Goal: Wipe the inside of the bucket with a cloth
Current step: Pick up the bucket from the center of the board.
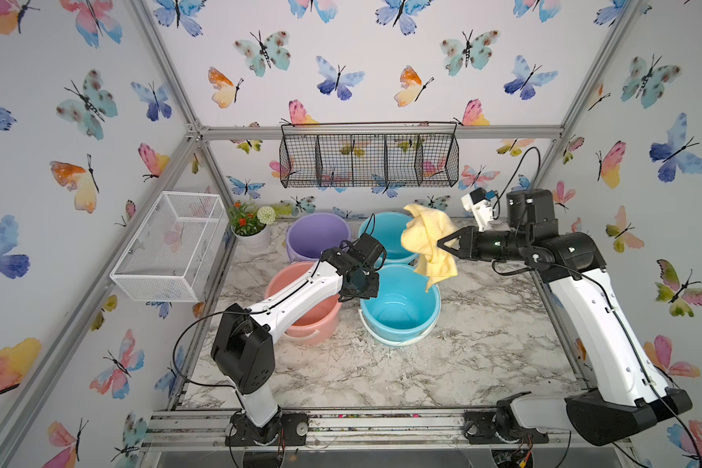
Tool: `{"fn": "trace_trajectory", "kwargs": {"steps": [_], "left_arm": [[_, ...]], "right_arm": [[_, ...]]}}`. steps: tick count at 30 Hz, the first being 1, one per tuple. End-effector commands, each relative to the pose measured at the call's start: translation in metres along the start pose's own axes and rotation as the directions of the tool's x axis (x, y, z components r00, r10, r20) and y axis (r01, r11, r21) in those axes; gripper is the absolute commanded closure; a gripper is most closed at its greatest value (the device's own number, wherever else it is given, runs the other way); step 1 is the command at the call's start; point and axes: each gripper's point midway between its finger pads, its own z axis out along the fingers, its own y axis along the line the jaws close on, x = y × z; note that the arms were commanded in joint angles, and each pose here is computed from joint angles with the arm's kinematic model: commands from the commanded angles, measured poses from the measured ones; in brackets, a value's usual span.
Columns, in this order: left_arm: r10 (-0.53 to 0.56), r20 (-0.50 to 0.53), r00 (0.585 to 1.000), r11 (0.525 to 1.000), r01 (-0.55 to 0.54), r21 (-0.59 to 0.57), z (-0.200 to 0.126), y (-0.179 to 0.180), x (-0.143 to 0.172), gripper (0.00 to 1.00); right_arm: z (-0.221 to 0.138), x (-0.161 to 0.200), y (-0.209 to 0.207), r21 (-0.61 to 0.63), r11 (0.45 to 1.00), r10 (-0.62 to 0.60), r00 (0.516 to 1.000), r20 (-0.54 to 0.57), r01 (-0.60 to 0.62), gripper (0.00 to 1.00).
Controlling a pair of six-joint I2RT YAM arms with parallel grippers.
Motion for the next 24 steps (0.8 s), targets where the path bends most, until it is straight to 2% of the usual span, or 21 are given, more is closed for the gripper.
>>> {"fn": "trace_trajectory", "kwargs": {"steps": [1, 7, 10, 16, 24], "left_arm": [[-0.025, 0.044, 0.999, 0.994, 0.02, 0.103, -0.016, -0.015, -0.005, 0.97], [-0.052, 0.107, 0.993, 0.989, 0.036, 0.146, -0.029, -0.019, -0.01, 1.0], [-0.031, 0.172, 0.985, 0.992, 0.009, 0.127, -0.037, -0.019, -0.013, 1.0], [-0.042, 0.276, 0.96, 0.98, -0.014, 0.198, -0.059, -0.029, -0.015, 1.0], [-0.051, 0.35, 0.935, 0.966, -0.042, 0.254, -0.064, -0.03, -0.005, 1.0]], "right_arm": [[0.027, 0.021, 0.004, 0.012, 1.0, 0.008, 0.998, -0.068, -0.007, 0.98], [0.071, 0.068, -0.006, 0.123, 0.991, -0.031, 0.984, -0.173, 0.053, 0.99], [0.093, 0.093, -0.02, 0.183, 0.978, -0.06, 0.974, -0.217, 0.101, 0.98], [0.127, 0.133, -0.046, 0.273, 0.945, -0.099, 0.954, -0.284, 0.179, 0.98], [0.158, 0.167, -0.07, 0.232, 0.946, -0.155, 0.944, -0.293, 0.227, 0.98]]}}
